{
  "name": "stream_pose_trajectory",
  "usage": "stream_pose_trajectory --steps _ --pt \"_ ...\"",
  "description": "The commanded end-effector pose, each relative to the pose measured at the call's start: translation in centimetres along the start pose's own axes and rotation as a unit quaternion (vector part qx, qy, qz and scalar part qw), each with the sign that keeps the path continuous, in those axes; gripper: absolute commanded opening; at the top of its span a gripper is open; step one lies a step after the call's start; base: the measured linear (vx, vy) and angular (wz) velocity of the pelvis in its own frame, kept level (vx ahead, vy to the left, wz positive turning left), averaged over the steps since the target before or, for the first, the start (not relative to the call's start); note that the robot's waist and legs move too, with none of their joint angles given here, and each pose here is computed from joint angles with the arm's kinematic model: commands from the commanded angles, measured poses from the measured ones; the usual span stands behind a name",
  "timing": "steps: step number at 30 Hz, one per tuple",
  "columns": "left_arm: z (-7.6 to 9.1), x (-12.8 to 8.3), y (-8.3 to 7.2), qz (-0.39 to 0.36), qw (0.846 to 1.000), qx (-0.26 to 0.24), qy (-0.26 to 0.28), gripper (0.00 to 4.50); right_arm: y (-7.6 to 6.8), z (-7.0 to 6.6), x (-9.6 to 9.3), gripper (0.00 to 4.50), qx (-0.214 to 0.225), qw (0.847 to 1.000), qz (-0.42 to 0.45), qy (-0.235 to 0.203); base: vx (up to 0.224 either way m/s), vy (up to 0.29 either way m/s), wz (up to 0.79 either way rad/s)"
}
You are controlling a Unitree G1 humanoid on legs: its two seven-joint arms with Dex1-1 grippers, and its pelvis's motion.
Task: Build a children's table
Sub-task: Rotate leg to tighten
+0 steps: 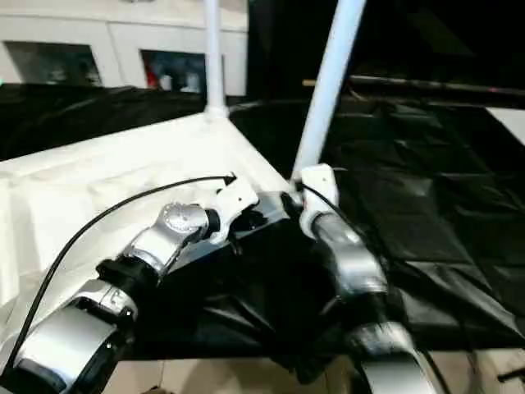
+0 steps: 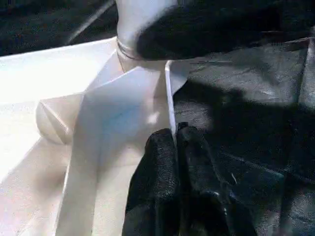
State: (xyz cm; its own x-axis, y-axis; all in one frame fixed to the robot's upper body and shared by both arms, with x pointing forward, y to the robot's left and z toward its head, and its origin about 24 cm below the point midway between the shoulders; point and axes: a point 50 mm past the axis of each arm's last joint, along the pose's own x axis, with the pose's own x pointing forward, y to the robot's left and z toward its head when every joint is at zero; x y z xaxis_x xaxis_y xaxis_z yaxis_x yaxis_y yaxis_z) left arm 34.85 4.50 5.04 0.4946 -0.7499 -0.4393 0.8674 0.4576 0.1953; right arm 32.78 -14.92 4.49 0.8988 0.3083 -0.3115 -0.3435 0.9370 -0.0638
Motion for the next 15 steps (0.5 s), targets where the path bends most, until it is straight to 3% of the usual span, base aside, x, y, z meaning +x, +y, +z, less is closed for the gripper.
stream_pose_trajectory --steps 1,3,9,15 --pt "1.4 0.0 0.2 0.012 0.999 0.006 -0.051 0.28 1.5 0.4 -0.4 3.12 -0.008 0.998 0.055 -0.004 0.0 0.0 0.0" --pt "1.6 -0.5 0.6 0.012 0.997 -0.02 -0.072 0.45 1.8 0.5 -1.6 3.14 -0.02 0.996 0.089 -0.011 0.0 0.0 0.0" --pt "1.0 -2.5 0.9 0.017 0.994 -0.051 -0.096 0.96 2.4 1.3 -2.7 3.14 -0.024 0.993 0.113 -0.021 0.0 0.0 0.0" --pt "-0.7 -6.8 -0.8 -0.039 0.99 -0.097 -0.097 1.25 2.6 2.1 -2.0 3.14 -0.011 0.99 0.135 -0.035 0.0 0.0 0.0"
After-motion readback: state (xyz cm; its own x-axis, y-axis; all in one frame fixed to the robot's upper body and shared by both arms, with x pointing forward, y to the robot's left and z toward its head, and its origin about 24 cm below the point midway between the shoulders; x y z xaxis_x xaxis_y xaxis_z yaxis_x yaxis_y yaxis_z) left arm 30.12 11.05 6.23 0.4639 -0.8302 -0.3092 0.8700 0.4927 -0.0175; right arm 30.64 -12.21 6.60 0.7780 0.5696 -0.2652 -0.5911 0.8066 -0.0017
